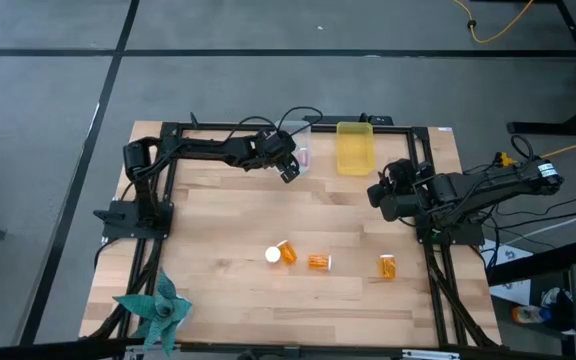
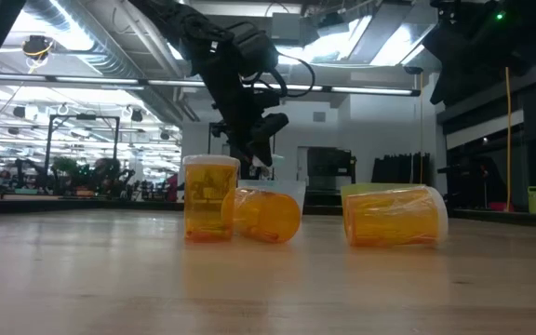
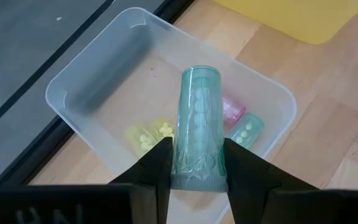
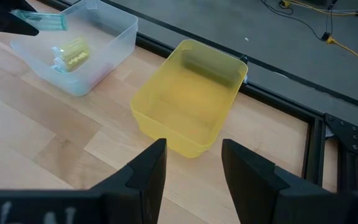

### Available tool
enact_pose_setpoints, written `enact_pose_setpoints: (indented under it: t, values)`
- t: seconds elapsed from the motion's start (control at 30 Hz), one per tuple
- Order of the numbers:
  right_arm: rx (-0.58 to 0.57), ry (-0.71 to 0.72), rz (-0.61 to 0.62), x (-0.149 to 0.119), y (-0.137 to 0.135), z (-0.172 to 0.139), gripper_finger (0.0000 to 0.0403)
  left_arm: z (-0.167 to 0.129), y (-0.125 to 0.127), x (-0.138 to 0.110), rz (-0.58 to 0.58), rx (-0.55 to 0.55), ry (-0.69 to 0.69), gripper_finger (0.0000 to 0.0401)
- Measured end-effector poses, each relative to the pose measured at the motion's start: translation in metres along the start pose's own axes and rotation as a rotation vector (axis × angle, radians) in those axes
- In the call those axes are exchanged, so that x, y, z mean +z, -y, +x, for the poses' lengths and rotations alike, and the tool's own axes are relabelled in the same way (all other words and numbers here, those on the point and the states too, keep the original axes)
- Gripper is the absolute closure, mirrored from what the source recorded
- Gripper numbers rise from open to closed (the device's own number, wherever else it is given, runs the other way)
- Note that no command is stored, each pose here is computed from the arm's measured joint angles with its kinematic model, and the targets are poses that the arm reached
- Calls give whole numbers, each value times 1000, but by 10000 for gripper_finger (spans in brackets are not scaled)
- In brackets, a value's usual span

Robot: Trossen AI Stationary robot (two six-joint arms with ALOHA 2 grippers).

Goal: Pick and place medicine bottles into bin by pill shape (circle, oval)
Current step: Put the small blue pill bottle into the transparent bin

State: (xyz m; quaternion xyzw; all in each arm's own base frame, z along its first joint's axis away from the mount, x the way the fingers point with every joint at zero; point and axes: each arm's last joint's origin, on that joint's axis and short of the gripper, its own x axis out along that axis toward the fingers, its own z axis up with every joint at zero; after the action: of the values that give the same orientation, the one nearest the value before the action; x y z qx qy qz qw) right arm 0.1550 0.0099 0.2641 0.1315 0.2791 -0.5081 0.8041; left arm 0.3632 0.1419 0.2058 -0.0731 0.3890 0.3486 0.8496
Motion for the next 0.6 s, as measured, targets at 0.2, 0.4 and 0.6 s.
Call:
enact_pose_setpoints:
  t: [0.2,0.4,0.6]
  values:
    - [0,0,0,0,0,0,245,0,0,0,1,0,0,291]
    - [0,0,0,0,0,0,245,0,0,0,3,0,0,284]
    - [0,0,-1,0,0,0,245,0,0,0,1,28,9,229]
